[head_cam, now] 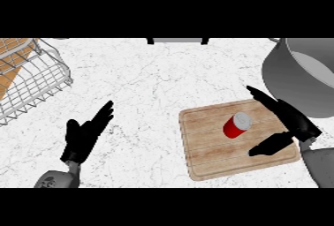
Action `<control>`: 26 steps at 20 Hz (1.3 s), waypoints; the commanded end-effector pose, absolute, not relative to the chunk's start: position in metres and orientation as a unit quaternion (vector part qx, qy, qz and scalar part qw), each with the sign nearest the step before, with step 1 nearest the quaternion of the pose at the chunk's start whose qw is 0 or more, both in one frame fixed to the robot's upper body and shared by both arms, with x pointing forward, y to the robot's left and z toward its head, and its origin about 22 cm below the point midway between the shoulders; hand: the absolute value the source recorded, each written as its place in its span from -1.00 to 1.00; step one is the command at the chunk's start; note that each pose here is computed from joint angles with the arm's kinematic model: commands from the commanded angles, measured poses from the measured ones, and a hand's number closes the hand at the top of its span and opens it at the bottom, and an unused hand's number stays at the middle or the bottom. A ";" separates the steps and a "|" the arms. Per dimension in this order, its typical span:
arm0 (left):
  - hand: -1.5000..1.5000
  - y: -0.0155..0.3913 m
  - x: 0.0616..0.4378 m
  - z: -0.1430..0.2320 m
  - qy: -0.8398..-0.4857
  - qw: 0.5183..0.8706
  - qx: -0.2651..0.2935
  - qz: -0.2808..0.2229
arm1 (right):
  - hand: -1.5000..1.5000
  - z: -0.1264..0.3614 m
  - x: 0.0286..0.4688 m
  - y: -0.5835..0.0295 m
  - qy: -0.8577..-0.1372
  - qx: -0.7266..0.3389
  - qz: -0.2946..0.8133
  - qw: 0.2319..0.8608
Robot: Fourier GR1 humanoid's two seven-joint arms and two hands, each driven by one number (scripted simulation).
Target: Pick the can from the cutting board and place it in the pot
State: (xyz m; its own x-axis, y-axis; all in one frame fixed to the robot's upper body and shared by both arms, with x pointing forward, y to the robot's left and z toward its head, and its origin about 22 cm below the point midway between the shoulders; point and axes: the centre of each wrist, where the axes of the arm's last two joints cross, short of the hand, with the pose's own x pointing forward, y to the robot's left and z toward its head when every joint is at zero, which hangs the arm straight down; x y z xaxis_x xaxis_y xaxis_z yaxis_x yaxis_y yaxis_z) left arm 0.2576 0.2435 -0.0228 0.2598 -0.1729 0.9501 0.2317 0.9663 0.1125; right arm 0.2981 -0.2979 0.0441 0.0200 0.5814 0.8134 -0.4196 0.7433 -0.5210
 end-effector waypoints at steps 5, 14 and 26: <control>0.00 0.251 0.268 -0.025 -0.592 0.795 -0.023 -0.130 | -1.00 -0.006 0.291 -0.314 -0.630 0.036 0.291 0.719; 0.00 0.231 0.260 -0.023 -0.598 0.791 -0.026 -0.125 | -1.00 -0.007 0.294 -0.292 -0.616 0.092 0.249 0.742; 0.00 0.241 0.264 -0.026 -0.595 0.792 -0.036 -0.132 | 1.00 -0.080 0.308 -0.284 -0.637 0.101 0.299 0.704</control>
State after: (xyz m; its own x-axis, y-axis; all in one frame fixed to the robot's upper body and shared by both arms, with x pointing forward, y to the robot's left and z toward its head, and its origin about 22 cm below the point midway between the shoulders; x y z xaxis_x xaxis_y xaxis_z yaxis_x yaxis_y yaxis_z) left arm 0.2616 0.2378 -0.0215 0.2568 -0.1757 0.9504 0.2382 0.9645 0.1139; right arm 0.3117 -0.2891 -0.0573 0.0552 0.2824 0.9577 -0.5108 0.8321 -0.2159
